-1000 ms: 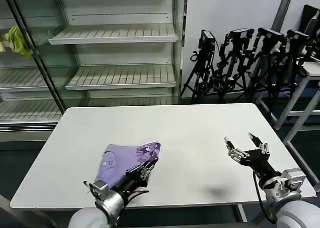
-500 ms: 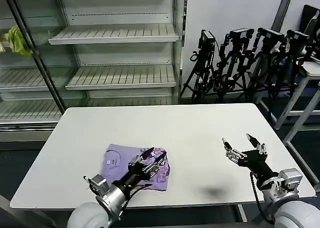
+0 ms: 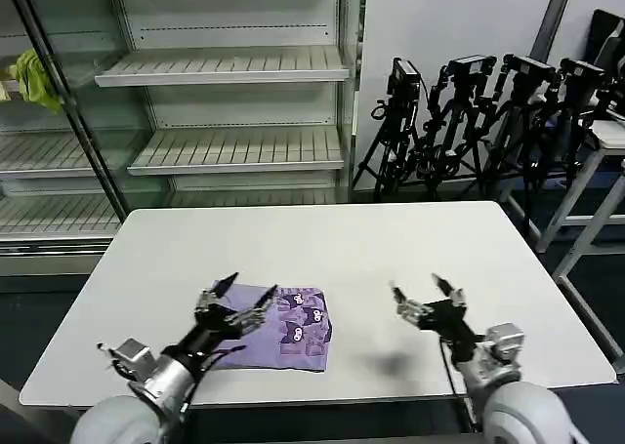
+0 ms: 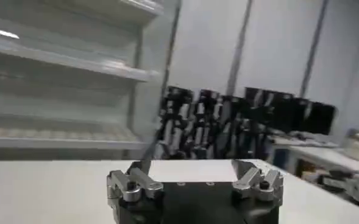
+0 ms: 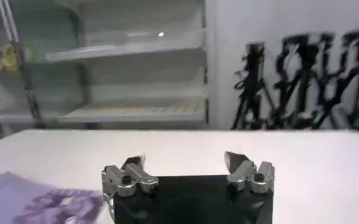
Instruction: Fold and organize the clothes.
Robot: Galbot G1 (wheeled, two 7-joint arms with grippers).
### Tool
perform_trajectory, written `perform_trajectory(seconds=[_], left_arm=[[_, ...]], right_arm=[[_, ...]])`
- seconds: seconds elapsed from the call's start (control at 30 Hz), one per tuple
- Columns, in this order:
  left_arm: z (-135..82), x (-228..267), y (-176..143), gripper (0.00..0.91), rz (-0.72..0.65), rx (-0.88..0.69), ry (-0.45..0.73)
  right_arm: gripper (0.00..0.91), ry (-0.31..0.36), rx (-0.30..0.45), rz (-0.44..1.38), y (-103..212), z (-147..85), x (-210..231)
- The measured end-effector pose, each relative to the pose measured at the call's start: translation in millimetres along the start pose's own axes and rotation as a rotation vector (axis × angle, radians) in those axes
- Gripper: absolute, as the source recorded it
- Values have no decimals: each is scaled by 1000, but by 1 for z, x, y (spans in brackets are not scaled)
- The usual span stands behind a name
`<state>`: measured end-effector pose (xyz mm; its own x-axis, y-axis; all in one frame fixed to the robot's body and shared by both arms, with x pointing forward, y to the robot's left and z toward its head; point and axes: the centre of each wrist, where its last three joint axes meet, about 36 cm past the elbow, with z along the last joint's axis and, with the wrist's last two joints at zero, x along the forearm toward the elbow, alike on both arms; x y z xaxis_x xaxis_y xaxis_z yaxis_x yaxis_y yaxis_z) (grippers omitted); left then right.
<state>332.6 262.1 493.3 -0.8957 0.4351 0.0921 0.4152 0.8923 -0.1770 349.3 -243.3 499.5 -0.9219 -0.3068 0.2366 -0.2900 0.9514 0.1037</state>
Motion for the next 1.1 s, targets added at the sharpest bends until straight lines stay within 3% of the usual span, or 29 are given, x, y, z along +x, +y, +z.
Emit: perform_trajectory(seconds=[0.3, 0.63, 1.1], left_arm=[[-7, 23, 21, 907, -132, -48, -10], [-7, 40, 30, 907, -200, -77, -10], [-10, 51, 34, 907, -223, -97, -5]], right_arm=[[907, 103, -56, -132, 41, 12, -20], [907, 214, -115, -197, 66, 26, -19], [907, 270, -179, -223, 82, 40, -29]])
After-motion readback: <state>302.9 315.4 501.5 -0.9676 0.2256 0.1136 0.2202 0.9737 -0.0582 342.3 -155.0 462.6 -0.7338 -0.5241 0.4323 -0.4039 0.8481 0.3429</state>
